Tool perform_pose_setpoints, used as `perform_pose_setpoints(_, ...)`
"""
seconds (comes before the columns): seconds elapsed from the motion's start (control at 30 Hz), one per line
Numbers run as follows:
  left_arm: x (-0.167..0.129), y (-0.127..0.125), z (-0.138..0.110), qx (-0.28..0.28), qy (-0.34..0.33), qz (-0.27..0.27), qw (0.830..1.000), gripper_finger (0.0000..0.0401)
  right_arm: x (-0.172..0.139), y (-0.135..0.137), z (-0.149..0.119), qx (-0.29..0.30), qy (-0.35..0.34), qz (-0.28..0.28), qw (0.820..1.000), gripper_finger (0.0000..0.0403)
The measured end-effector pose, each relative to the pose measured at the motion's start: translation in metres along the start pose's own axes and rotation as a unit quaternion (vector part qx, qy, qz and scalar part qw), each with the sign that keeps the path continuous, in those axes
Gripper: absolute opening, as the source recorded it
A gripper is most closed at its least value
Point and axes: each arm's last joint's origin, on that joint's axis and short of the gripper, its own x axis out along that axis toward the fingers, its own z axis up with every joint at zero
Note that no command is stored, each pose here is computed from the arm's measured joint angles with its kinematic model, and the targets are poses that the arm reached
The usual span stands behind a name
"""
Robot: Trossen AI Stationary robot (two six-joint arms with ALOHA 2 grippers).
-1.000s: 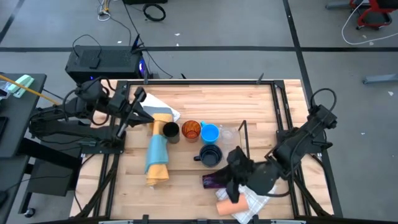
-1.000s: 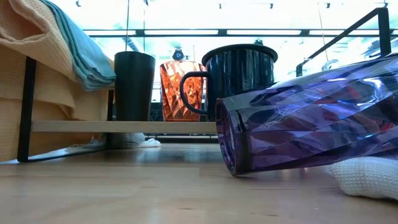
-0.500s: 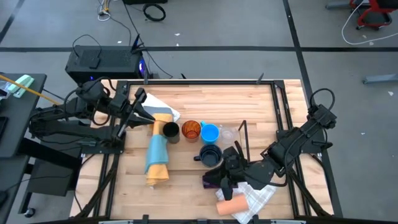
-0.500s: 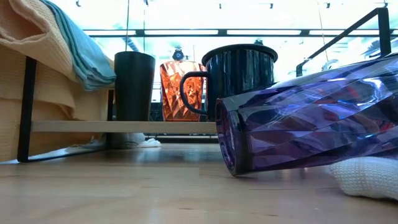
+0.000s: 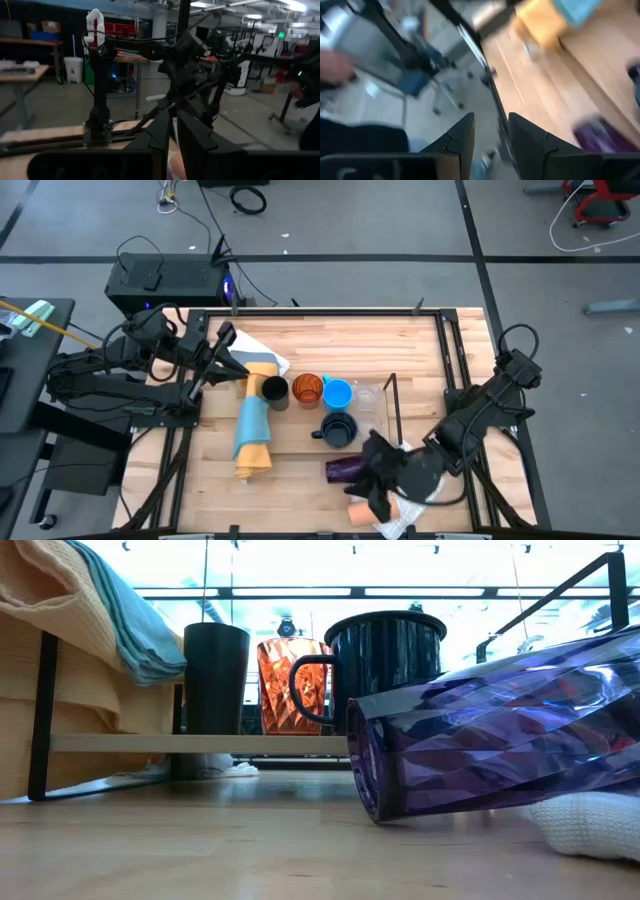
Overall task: Stack small to large cups/mugs on shelf
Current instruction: Put the light orange cup on the shelf
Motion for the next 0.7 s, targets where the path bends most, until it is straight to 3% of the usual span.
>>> perform_pose_setpoints(0.2, 0.0, 0.0, 0.0, -0.061, -0.001, 0.0, 0.998, 0.0047, -0.019, 0.002, -0.044, -0.026, 0.083, -0.047, 0.995, 0.0112)
perform_pose_setpoints(0.37, 0.0, 0.0, 0.0, -0.075, -0.001, 0.0, 0.997, 0.004, -0.028, 0.005, -0.084, -0.025, 0.127, -0.055, 0.99, 0.0107)
perform_pose_setpoints(0.7, 0.0, 0.0, 0.0, -0.051, 0.0, 0.001, 0.999, 0.0041, -0.019, -0.025, -0.152, 0.121, 0.171, -0.142, 0.967, 0.0107)
